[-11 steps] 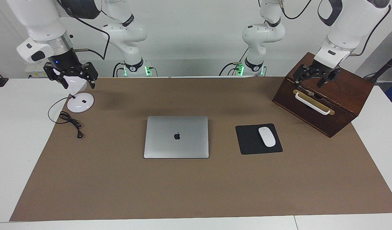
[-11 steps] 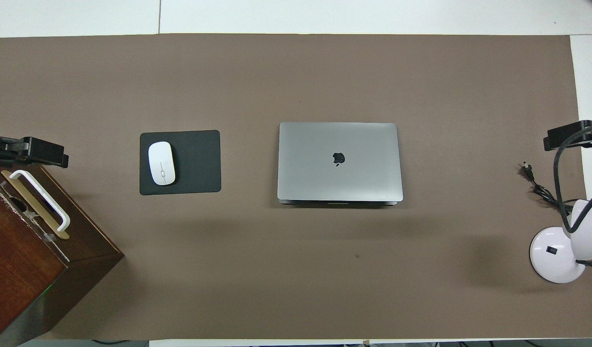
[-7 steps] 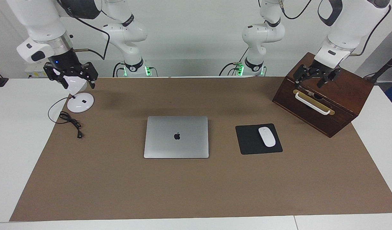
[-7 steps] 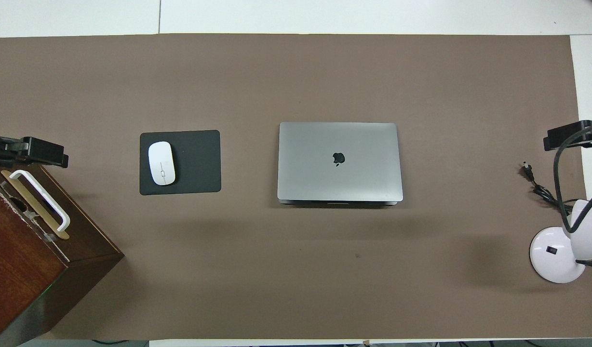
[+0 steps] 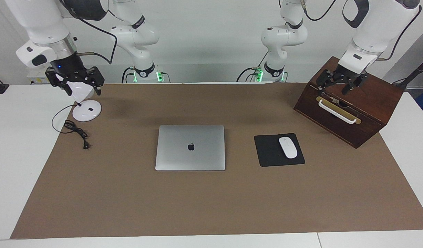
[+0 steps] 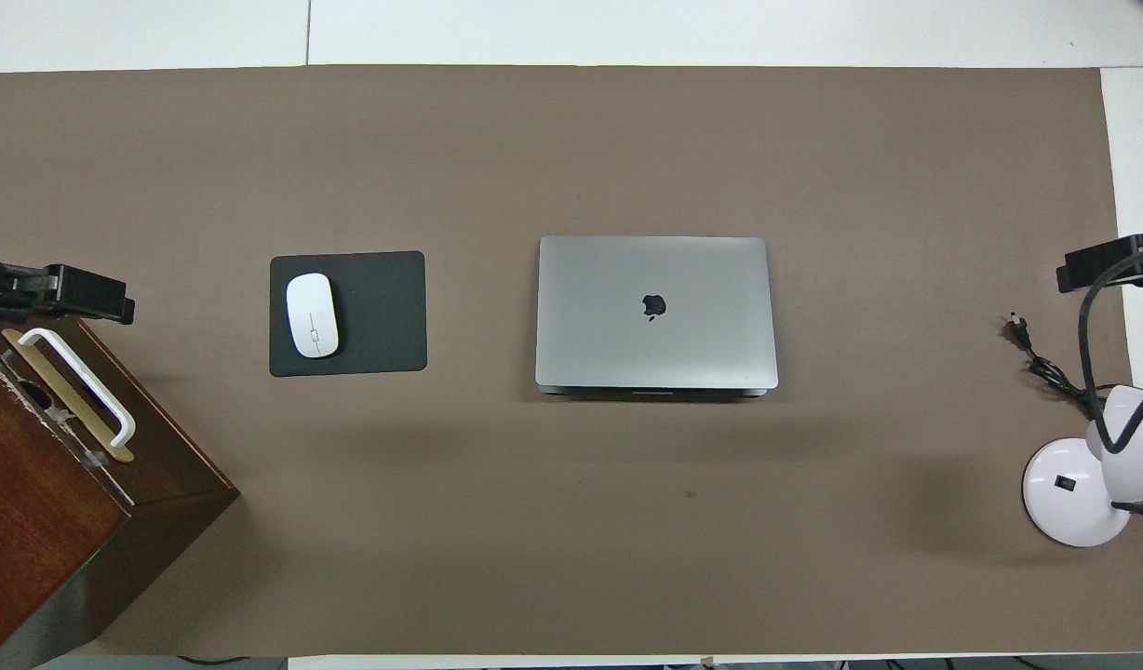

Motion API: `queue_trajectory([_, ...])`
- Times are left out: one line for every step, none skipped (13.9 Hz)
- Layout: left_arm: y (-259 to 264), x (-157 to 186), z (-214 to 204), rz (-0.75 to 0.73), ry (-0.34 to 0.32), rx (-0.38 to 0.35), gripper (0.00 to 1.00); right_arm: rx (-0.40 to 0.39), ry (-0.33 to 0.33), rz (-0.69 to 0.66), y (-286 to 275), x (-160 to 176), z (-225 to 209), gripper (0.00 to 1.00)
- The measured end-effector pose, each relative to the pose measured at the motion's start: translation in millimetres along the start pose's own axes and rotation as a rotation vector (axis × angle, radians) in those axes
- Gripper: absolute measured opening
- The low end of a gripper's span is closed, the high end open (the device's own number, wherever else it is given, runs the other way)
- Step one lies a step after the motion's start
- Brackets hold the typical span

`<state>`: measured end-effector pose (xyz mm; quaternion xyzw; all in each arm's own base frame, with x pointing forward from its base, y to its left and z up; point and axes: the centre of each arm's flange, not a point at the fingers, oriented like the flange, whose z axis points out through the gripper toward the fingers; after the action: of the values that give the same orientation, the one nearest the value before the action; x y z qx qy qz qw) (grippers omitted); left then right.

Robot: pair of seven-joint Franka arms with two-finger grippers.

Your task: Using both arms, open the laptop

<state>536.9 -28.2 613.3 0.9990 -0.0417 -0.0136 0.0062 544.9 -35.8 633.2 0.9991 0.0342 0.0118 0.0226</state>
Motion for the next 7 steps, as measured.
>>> queue_trajectory([0.9,0.1,0.0,0.002,0.000,0.000,1.00,0.000,0.002,-0.025,1.1,-0.6,-0.8,1.00])
queue_trajectory([1.8,0.2,-0.1,0.004,0.001,0.000,1.00,0.000,0.005,-0.034,1.9,-1.2,-2.2,1.00])
queue_trajectory([3.6,0.5,-0.3,0.007,0.004,0.001,1.00,-0.001,0.013,-0.032,2.8,-1.8,-4.3,1.00])
queue_trajectory([6.1,1.4,-1.0,0.012,0.012,0.001,1.00,-0.002,0.023,-0.023,4.7,-2.0,-6.4,1.00])
queue_trajectory([10.4,2.4,-1.7,0.019,0.020,0.001,1.00,-0.003,0.030,-0.011,6.5,-2.1,-7.8,1.00])
queue_trajectory([13.8,2.8,-1.9,0.024,0.024,0.002,1.00,-0.003,0.032,-0.007,7.3,-2.2,-8.0,1.00])
queue_trajectory([15.2,3.0,-2.1,0.027,0.025,0.002,1.00,-0.003,0.031,-0.007,7.3,-2.2,-8.0,1.00])
